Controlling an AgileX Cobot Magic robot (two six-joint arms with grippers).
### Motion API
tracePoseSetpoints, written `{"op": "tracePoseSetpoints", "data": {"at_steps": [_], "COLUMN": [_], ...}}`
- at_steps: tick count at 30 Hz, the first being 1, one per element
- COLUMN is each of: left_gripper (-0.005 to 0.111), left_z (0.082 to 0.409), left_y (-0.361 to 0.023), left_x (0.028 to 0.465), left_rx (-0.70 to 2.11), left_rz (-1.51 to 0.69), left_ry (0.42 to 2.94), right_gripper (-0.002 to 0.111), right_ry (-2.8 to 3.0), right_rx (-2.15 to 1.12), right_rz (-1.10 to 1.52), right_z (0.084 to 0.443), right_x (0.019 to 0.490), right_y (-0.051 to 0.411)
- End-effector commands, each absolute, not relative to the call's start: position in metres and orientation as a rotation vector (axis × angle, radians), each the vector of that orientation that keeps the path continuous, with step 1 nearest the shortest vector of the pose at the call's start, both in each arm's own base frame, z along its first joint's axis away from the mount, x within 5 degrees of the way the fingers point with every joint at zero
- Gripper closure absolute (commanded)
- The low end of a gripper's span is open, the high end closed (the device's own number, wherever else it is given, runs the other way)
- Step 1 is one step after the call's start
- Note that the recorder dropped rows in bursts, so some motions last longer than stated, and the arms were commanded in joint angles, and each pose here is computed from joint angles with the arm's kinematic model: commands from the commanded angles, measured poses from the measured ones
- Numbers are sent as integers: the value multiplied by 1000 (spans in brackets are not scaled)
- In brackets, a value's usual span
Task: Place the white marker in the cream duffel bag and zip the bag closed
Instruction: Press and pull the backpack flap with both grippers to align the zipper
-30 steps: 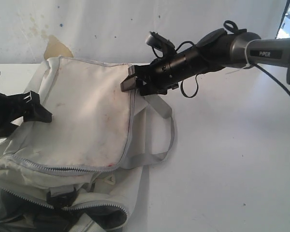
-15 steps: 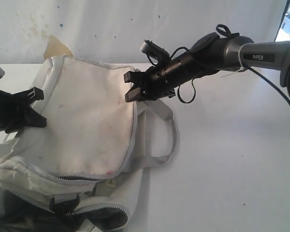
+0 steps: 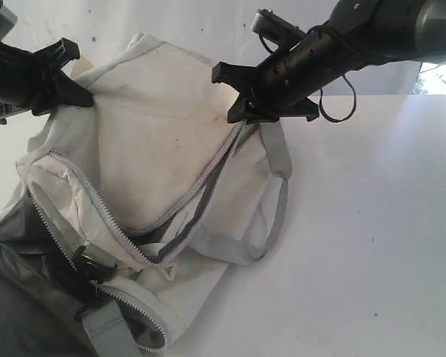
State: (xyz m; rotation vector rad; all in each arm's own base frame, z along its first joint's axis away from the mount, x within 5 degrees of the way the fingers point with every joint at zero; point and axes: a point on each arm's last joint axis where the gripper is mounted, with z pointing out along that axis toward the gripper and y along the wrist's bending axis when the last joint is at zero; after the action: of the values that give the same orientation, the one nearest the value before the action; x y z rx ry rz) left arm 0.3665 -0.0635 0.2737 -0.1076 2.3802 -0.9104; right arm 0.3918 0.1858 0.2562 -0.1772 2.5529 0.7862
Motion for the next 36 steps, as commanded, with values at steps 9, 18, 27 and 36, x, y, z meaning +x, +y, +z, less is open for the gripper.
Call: {"op": "tracePoseSetpoints", "data": {"at_steps": [9, 18, 27, 36], "left_gripper": [106, 101, 26, 25], "left_z": [280, 249, 248, 267], "left_y": [-62, -68, -69, -63], "left_x": [438, 468, 465, 448], "left_rx": [-9, -22, 43, 250], "left_rz": [-956, -1063, -1057, -868], "left_ry": [2315, 2313, 2338, 2412], "right_gripper": [108, 108, 40, 33], "right_ry": [2558, 2612, 2636, 2692], "right_rx": [145, 219, 197, 60], "right_rz": [638, 627, 624, 610], "right_z": [240, 203, 204, 226], "right_x": [335, 308, 307, 314], "right_y": [142, 155, 155, 157]}}
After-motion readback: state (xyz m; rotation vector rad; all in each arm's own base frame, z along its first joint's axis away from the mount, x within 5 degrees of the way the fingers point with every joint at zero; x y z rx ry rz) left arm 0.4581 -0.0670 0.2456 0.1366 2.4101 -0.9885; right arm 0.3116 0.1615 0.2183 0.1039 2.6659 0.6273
